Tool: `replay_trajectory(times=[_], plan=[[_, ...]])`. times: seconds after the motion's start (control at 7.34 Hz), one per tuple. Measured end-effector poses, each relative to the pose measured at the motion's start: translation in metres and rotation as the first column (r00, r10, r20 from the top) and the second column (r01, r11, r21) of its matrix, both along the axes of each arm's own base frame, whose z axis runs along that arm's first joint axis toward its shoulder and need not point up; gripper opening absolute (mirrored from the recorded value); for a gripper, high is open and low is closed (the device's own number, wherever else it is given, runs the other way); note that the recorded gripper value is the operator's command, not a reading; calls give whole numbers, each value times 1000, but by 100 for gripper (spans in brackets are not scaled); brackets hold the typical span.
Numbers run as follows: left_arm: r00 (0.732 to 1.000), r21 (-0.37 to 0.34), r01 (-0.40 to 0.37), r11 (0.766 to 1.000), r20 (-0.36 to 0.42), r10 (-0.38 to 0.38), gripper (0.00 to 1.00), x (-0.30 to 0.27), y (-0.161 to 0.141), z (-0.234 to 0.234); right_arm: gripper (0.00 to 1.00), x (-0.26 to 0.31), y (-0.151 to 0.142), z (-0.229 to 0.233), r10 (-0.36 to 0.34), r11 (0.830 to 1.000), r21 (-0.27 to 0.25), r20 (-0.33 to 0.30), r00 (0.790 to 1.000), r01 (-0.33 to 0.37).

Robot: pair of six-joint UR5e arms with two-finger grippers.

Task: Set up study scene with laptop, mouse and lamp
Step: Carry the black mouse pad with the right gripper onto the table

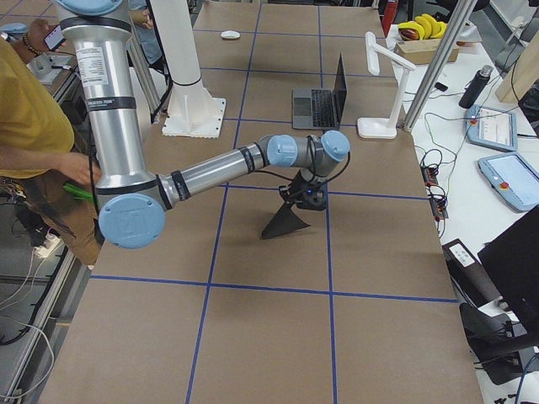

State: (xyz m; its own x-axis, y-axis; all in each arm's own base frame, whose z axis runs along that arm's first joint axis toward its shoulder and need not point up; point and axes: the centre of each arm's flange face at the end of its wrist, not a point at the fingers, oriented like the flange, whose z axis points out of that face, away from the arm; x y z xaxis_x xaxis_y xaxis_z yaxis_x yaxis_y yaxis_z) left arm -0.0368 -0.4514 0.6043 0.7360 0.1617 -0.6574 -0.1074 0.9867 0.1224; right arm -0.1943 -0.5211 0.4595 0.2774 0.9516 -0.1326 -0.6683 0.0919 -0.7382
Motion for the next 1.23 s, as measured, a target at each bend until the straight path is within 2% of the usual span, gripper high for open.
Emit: replay_trajectory(times=[0.27, 0.54, 0.82, 1.23], plan=[[1000, -4, 1, 1000, 0, -1, 100, 0, 0, 1, 0, -53, -12, -68, 50, 999, -20, 1, 999, -50], [1000, -11, 1, 1000, 1, -1, 100, 0, 0, 4, 0, -102, -7, -114, 64, 997, -40, -2, 998, -64], [1000, -15, 1, 1000, 1, -1, 100, 0, 0, 7, 0, -131, 1, -135, 73, 997, -34, 8, 997, -73], [1000, -17, 1, 1000, 1, -1, 100, 0, 0, 8, 0, -152, 6, -146, 126, 992, -6, 16, 992, -126]])
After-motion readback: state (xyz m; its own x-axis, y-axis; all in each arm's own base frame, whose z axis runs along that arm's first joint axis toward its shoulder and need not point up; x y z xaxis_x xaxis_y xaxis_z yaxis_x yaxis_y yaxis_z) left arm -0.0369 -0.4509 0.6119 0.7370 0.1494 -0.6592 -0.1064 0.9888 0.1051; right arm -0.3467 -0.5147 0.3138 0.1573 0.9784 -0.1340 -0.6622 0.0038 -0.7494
